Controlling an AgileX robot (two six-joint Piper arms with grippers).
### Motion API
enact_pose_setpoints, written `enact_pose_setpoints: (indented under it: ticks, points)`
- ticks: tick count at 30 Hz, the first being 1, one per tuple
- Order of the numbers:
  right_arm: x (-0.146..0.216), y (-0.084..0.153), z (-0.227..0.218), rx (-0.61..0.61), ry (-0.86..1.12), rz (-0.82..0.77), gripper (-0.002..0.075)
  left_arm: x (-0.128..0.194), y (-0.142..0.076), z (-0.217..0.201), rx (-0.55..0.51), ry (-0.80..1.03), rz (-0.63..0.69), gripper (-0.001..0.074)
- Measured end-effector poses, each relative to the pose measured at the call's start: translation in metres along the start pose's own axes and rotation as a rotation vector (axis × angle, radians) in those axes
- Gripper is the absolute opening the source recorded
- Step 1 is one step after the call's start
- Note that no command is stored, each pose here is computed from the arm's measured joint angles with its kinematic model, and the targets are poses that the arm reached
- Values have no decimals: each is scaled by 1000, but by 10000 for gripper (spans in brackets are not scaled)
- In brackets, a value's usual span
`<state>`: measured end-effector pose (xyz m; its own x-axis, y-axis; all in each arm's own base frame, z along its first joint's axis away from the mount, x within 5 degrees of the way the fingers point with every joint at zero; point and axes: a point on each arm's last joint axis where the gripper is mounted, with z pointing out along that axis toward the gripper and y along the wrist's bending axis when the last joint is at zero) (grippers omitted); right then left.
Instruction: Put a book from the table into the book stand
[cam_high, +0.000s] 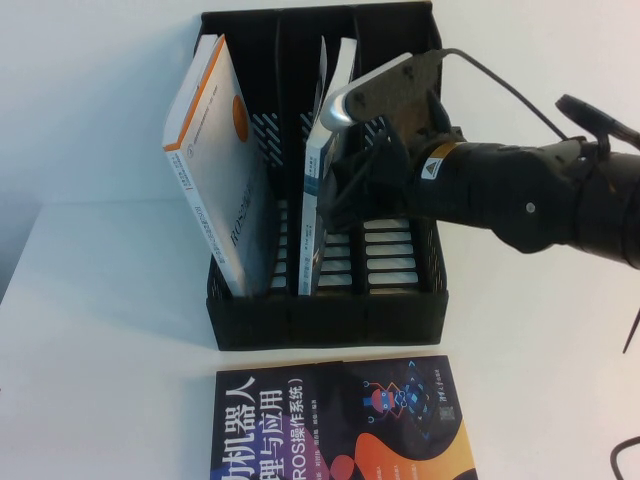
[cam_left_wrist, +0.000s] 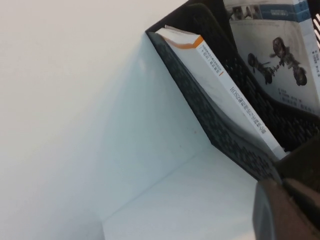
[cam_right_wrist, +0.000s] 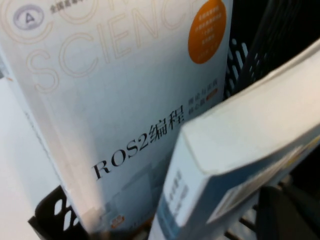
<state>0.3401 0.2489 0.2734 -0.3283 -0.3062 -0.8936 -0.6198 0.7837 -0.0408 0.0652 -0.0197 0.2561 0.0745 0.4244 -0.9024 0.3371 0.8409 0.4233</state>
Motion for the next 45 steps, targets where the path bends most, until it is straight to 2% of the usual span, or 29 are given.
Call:
enact_pose_setpoints:
  ticks: [6, 13, 17, 22, 27, 34, 40, 45]
  points:
    - [-2, -5, -13, -14, 59, -8, 4, 0, 5, -2, -30, 53, -97, -3]
    - [7, -33, -43, -22, 292, 40, 4, -2, 12, -5, -70, 152, -282, -3]
    - [12, -49, -65, 25, 428, 64, 4, -6, 10, 1, -27, 278, -449, -3]
    - [11, -60, -94, 118, 535, 55, 4, -16, -2, 24, 107, 521, -575, -3]
    - [4, -64, -125, 194, 578, 10, 4, -24, -13, 52, 216, 709, -570, -3]
    - [9, -67, -165, 322, 593, 16, 4, -13, -26, 96, 273, 935, -486, -3]
    - [53, -60, -178, 364, 577, 134, 4, -5, -35, 129, 304, 1035, -431, -3]
    - [102, -51, -174, 388, 637, 330, 4, 0, -38, 140, 310, 1038, -407, -3]
